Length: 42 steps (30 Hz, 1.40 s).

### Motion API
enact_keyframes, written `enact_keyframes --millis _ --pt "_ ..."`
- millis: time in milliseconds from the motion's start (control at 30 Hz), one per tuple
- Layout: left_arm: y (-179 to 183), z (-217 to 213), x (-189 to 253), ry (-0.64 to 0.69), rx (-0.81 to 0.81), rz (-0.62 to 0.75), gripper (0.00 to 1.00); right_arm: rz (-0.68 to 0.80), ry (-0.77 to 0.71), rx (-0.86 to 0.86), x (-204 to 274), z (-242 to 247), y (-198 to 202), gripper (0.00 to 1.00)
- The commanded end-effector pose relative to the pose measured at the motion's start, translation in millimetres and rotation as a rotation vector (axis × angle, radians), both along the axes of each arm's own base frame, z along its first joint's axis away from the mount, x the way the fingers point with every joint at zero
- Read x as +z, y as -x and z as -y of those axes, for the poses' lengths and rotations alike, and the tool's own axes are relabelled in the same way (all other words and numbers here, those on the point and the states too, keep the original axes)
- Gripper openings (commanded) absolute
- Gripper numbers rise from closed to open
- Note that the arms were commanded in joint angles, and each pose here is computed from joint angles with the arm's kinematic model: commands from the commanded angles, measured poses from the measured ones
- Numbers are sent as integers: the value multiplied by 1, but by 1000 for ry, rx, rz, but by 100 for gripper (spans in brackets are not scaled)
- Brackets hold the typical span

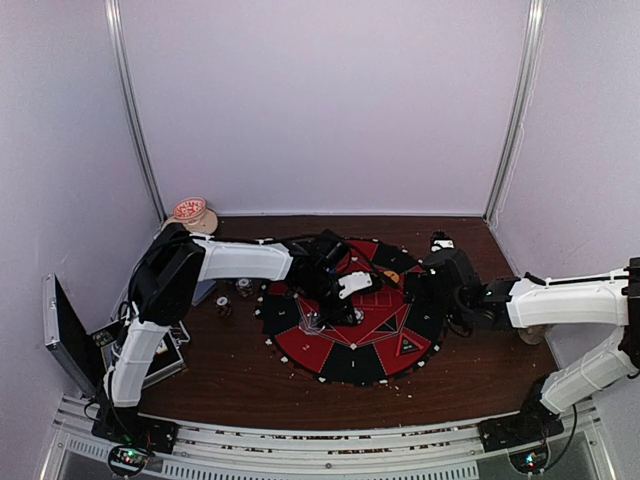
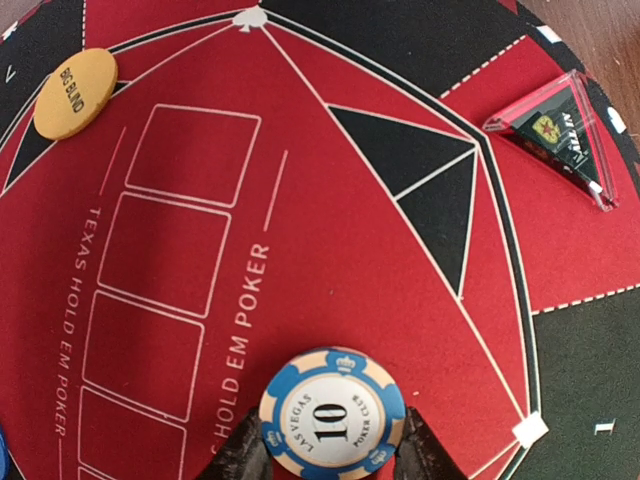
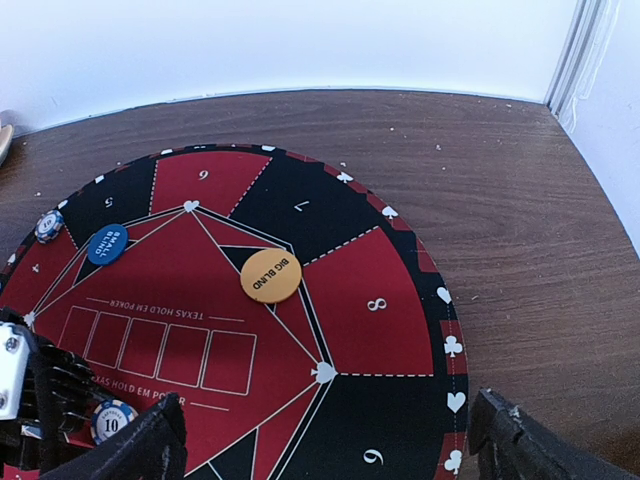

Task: Distribute texas hold em gaming equipment
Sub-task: Place the poker chips pile on the poker table mat.

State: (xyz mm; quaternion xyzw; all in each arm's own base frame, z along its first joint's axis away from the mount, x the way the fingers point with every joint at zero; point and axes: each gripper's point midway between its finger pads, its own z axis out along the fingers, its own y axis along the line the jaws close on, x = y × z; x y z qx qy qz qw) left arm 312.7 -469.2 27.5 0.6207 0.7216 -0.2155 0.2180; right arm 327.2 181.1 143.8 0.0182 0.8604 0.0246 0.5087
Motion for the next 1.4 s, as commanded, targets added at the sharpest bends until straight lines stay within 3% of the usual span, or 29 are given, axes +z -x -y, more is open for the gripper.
enact_keyframes --millis 0,133,333,433,633,833,1133,1367 --pt "-2 6 -5 5 6 3 32 23 -13 -25 6 7 1 100" --pt "0 5 -7 0 1 -2 43 29 -20 -21 9 7 1 100" --pt "0 4 7 7 -7 13 85 18 -11 -7 5 4 1 100" --pt "-2 3 33 38 -7 47 98 12 -6 -3 3 3 0 100" --pt "-14 -11 116 137 28 145 98 -14 32 22 0 -6 -6 100" --pt "-43 -78 169 172 156 215 98 -110 42 148 -6 -47 -17 100" --pt "-75 -229 160 216 439 217 98 -259 164 314 -46 -126 -30 100" --pt "-51 -266 135 189 472 258 98 -326 131 421 -80 -155 -23 95"
